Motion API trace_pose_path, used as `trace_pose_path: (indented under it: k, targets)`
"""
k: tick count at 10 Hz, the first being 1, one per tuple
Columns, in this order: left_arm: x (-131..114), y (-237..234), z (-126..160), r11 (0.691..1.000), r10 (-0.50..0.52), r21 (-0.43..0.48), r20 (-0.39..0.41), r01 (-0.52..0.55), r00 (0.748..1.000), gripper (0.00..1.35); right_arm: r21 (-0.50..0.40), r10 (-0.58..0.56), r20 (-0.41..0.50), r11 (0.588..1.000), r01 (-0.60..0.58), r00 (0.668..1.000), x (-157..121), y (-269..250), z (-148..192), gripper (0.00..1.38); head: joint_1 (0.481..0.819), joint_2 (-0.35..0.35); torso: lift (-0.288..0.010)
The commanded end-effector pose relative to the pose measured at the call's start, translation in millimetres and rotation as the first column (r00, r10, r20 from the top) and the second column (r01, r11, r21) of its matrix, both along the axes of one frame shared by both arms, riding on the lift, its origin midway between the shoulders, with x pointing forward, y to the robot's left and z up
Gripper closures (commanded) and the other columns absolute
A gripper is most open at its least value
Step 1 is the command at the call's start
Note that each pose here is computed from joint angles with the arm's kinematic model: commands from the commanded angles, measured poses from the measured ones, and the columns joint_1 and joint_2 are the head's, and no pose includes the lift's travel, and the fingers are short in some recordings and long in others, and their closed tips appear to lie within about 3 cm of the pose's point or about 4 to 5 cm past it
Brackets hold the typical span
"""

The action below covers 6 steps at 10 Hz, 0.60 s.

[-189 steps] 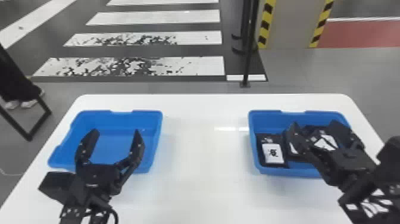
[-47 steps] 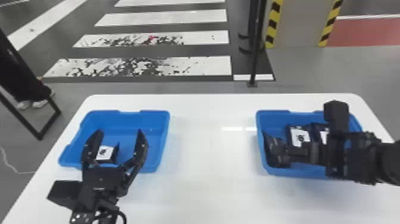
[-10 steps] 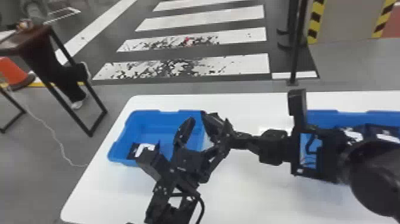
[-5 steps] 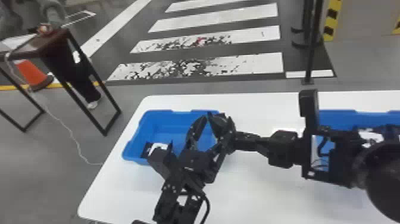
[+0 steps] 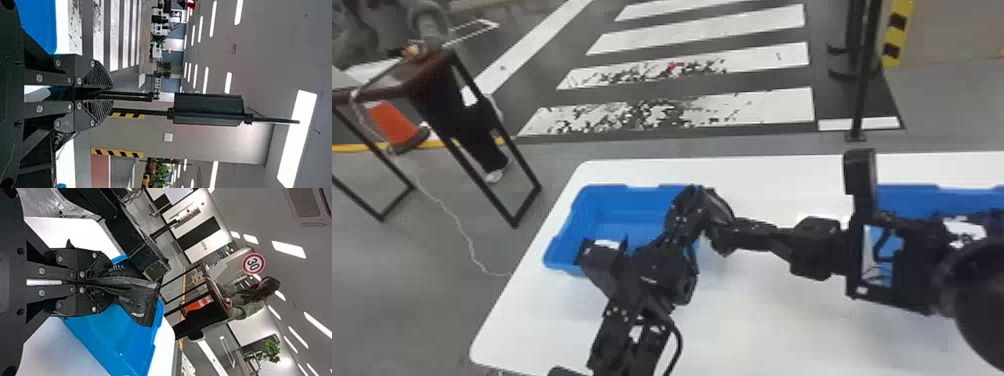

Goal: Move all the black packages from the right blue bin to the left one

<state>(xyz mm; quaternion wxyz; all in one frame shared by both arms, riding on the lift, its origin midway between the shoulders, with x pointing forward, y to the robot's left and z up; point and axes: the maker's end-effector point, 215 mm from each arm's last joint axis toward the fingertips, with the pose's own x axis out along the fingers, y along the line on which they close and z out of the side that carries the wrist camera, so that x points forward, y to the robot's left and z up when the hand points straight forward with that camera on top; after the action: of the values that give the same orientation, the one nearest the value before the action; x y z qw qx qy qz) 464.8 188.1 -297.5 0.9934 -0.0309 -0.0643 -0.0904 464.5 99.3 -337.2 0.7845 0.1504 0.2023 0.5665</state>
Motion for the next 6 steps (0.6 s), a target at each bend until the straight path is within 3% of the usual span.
trace_pose_path:
  k: [1,4,5,6]
  targets:
    - [1,-5,0,1.000,-0.012,-0.007,-0.014,0.012,1.000,1.22,0.006,-0.012,0.007,1.000,0.012,1.000,6,-1,3,1.13,0.695,0.334,-0.140]
    - [1,-11,2,0.998,-0.032,-0.046,-0.020,0.031,0.999,1.22,0.007,-0.050,0.045,0.999,0.050,0.998,25,-6,13,1.12,0.695,0.317,-0.140]
    - [2,-5,7,1.000,-0.014,-0.028,-0.002,0.014,1.000,1.22,-0.001,-0.074,0.049,0.997,0.074,0.996,33,-9,13,0.89,0.695,0.309,-0.140]
    - [7,13,12,0.999,0.037,0.023,0.015,-0.038,0.999,1.22,-0.008,-0.091,0.038,0.996,0.091,0.995,40,-13,6,0.47,0.695,0.306,-0.140]
